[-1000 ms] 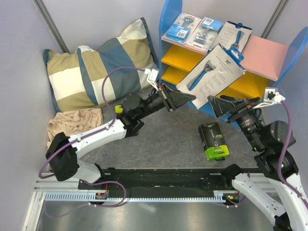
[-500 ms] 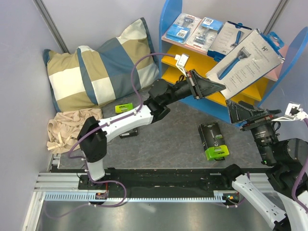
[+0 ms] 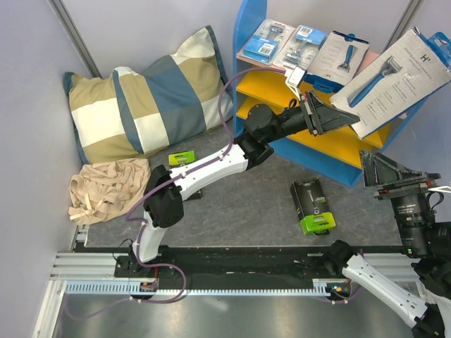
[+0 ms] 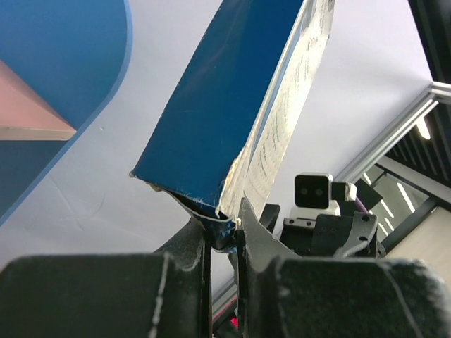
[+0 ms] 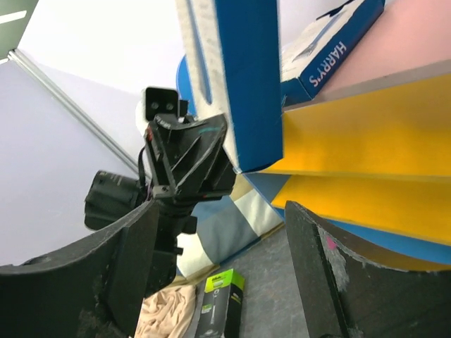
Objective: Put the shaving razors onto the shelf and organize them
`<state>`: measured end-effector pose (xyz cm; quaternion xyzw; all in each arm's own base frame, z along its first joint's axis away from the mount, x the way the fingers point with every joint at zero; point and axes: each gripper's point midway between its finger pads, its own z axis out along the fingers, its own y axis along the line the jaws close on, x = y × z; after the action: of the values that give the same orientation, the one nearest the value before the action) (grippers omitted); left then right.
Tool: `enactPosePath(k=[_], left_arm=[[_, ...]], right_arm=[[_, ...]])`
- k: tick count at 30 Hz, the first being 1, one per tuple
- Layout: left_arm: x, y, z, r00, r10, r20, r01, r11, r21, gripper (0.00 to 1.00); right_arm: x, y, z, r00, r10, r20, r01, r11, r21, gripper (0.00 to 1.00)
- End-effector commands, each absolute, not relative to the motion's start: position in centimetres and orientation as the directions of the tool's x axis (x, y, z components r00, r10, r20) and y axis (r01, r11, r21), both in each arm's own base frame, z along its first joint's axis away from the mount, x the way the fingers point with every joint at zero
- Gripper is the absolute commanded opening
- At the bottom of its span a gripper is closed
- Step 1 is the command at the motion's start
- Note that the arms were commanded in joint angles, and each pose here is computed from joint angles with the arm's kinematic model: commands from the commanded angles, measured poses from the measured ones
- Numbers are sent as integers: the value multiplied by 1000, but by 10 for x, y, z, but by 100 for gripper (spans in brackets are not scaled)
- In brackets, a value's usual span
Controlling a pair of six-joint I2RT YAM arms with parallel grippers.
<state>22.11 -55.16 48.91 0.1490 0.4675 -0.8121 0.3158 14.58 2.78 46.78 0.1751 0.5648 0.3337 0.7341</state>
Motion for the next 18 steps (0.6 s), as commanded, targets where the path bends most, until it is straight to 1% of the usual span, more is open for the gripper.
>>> enactPosePath(k=[1, 2, 3, 4, 8, 13, 14, 16, 18], left_arm=[[221, -558, 510, -788, -363, -498, 614, -391, -686, 2], [221, -558, 516, -788, -369, -493, 613, -397, -683, 2], [223, -560, 517, -792, -370, -486, 608, -394, -690, 2], [230, -568, 506, -804, -368, -468, 588, -366, -722, 2], [238, -581, 497, -820, -379, -428, 552, -329, -766, 2], [253, -586, 493, -813, -424, -399, 536, -278, -797, 2], [256, -590, 485, -812, -417, -408, 531, -239, -813, 2], [260, -589, 485, -798, -433, -419, 541, -209, -815, 2], [264, -589, 482, -797, -439, -415, 532, -184, -826, 2]], right_arm=[[146, 9, 475, 186, 681, -708, -248, 730, 637, 78], [145, 7, 476, 184, 683, -707, -252, 728, 638, 77], [142, 2, 482, 193, 688, -699, -257, 723, 641, 73], [142, 0, 483, 199, 675, -711, -248, 736, 630, 72], [145, 12, 500, 161, 643, -749, -292, 756, 586, 67], [163, 58, 520, 95, 533, -841, -345, 810, 475, 65], [161, 58, 529, 95, 522, -847, -355, 813, 461, 65], [175, 83, 527, 50, 440, -897, -353, 848, 396, 66], [183, 97, 542, 47, 390, -920, -364, 864, 348, 66]])
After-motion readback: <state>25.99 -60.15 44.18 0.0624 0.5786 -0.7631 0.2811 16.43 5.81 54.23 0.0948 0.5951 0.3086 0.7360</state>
